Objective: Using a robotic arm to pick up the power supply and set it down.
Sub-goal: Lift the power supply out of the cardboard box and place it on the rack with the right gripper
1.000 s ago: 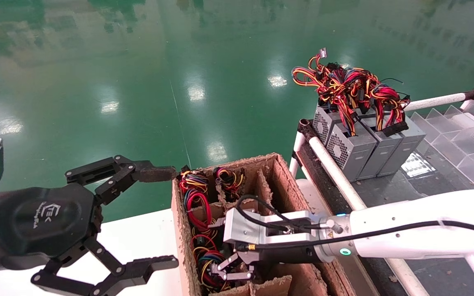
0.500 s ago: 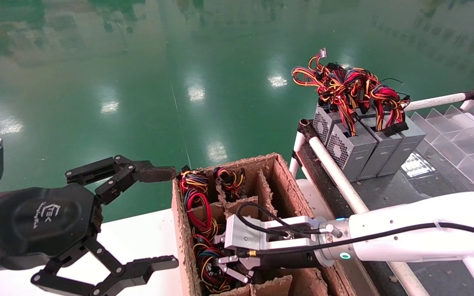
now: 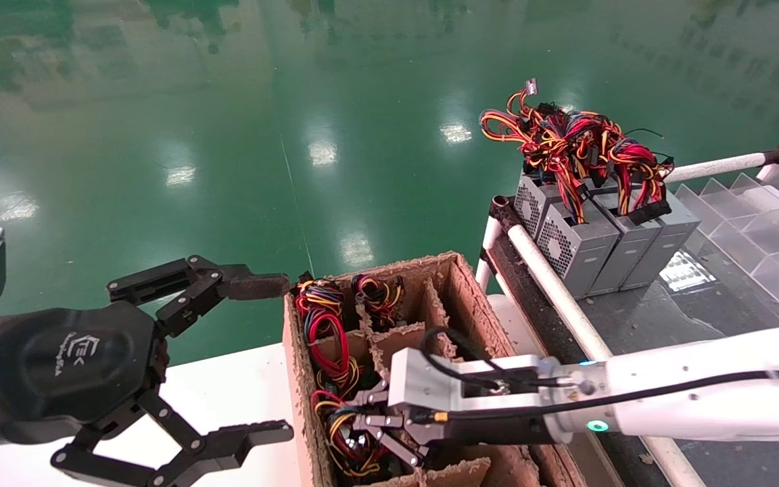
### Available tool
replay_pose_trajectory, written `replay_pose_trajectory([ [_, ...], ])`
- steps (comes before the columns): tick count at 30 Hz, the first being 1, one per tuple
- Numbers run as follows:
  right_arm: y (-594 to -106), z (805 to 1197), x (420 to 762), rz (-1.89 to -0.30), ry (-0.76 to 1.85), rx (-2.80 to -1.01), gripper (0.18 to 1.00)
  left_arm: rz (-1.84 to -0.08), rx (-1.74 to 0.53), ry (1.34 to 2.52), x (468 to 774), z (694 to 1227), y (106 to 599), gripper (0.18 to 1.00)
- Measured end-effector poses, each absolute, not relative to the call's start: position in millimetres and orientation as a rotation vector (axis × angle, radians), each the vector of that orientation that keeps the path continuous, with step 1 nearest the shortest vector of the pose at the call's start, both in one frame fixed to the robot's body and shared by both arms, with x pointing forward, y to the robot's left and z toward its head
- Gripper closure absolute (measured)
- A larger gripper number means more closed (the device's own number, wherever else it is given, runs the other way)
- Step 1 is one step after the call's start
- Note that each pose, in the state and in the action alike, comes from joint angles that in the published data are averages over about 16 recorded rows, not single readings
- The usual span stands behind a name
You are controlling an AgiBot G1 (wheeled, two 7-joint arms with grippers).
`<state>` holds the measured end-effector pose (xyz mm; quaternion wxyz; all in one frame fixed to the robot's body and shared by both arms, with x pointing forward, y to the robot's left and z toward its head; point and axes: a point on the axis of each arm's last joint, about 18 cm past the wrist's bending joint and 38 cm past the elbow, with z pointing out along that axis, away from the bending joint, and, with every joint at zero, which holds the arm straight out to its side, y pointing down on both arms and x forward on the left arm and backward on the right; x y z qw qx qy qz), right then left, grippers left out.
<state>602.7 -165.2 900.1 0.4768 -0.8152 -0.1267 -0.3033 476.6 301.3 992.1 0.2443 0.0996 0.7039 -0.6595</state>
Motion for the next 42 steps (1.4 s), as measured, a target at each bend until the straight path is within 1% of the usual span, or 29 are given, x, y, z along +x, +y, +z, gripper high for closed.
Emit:
replay_pose_trajectory([
  [6,-182,925,588,-0.787,-0.308,-1.877,0.946,-1.801,0.272,1.922,477,992,301,0.184],
  [13,-213,971,567,-0.857,-0.285,-1.712,0.946,-1.801,0.272,1.922,477,992,301,0.184],
  [21,-261,1029,541,-0.947,-0.267,-1.543,0.946,-1.801,0.272,1.922,477,992,301,0.184],
  [27,-307,1061,528,-1.068,-0.233,-1.471,0.946,-1.801,0.272,1.922,477,992,301,0.184],
  [34,-366,1074,522,-1.242,-0.159,-1.462,0.946,-1.801,0.272,1.922,477,992,301,0.184],
  [39,-408,1070,522,-1.348,-0.091,-1.492,0.947,-1.801,0.272,1.922,477,992,301,0.184],
  [42,-428,1064,522,-1.384,-0.053,-1.514,0.948,-1.801,0.272,1.922,477,992,301,0.184],
])
